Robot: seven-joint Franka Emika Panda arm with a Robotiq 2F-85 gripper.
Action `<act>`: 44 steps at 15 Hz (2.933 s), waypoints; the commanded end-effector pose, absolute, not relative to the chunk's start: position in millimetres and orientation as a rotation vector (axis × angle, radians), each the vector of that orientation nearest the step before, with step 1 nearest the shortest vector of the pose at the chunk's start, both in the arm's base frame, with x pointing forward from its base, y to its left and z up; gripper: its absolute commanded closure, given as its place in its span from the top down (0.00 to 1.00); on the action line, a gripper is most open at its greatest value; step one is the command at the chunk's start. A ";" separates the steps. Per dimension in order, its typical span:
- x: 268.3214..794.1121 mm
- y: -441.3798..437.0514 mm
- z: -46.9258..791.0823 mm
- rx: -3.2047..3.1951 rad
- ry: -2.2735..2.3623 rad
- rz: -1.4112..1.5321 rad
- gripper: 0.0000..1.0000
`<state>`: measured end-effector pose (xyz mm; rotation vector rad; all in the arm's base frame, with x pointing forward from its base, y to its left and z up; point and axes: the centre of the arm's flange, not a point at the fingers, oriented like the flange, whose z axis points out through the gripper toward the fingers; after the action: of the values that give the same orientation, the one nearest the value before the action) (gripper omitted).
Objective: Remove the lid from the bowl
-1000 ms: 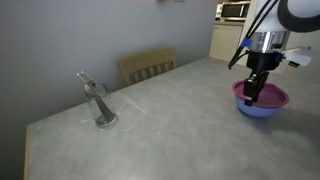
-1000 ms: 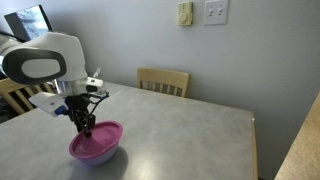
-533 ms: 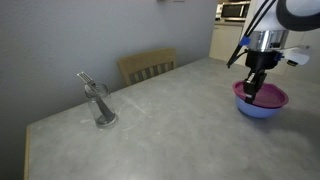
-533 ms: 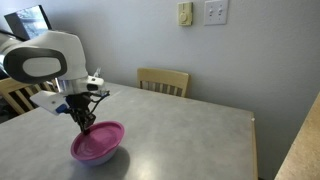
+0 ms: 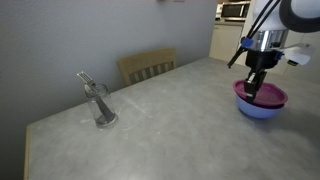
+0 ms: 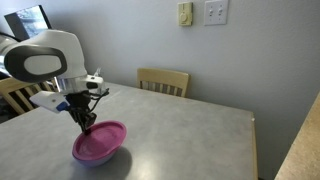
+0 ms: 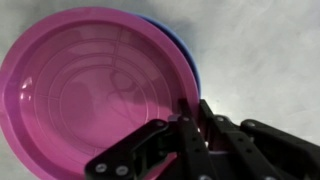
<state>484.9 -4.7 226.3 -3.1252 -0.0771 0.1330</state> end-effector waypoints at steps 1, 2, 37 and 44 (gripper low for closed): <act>479.0 0.9 238.0 -3.191 -0.128 0.104 0.03; 479.7 2.6 240.2 -3.203 -0.142 0.099 0.03; 584.5 -138.1 283.4 -3.186 0.196 -0.088 0.03; 574.8 -180.1 229.2 -3.078 0.313 -0.002 0.03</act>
<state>566.3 -163.8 252.1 -3.1184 0.2985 -0.0377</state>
